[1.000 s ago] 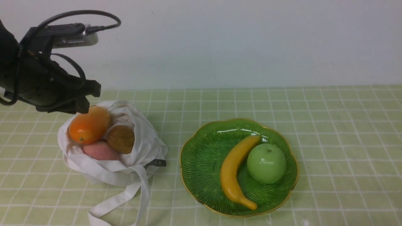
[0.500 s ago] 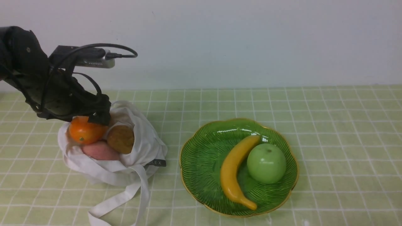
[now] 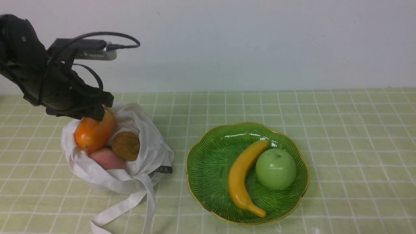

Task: Take the fruit out of the bag on the green coffee tablecloth and place them on the plate.

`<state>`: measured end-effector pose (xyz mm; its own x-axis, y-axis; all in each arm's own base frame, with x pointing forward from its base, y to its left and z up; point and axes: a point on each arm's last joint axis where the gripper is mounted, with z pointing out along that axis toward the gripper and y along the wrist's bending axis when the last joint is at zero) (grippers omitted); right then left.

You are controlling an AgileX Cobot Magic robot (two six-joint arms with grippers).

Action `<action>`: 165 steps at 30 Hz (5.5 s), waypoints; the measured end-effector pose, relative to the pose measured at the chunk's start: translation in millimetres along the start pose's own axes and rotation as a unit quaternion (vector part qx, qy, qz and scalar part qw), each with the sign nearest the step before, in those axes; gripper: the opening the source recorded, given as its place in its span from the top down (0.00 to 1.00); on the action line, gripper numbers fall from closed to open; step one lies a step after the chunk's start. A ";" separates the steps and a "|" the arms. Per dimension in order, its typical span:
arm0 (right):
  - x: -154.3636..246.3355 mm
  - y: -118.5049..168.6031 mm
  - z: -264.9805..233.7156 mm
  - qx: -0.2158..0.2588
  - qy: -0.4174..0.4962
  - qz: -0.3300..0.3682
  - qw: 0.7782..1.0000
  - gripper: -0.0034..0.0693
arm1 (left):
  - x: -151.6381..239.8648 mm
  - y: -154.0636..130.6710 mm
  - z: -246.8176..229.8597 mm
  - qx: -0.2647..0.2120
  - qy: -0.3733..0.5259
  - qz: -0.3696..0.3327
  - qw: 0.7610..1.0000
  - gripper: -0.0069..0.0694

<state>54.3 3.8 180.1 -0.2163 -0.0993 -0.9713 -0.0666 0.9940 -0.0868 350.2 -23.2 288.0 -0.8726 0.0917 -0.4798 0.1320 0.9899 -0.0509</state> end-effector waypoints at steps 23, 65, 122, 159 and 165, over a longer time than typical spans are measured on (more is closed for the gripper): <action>0.0 0.0 0.0 0.000 0.000 0.001 1.000 0.97 | 5.4 -3.2 3.4 0.021 0.042 0.008 0.999 0.49; 0.0 0.0 0.0 0.000 0.000 0.001 1.000 0.97 | 0.5 -4.2 12.3 0.029 0.029 0.008 0.999 0.28; 0.0 0.0 0.0 0.000 0.000 -0.001 1.000 0.97 | 4.9 -159.6 -35.7 0.129 -0.033 0.204 0.970 0.85; 0.0 0.0 0.0 0.000 0.000 -0.001 1.000 0.97 | 290.4 -13.3 -216.4 0.108 -0.538 0.076 0.833 0.92; 0.0 0.0 0.0 0.000 0.000 -0.001 1.000 0.97 | 289.5 -18.4 -181.6 0.090 -0.503 0.083 0.855 0.92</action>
<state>54.3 3.8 180.1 -0.2161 -0.1015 -0.9711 -0.0671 0.9938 -0.0890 9.8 4.7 309.1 0.0000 0.0000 -1.0000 0.3642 0.9313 0.0000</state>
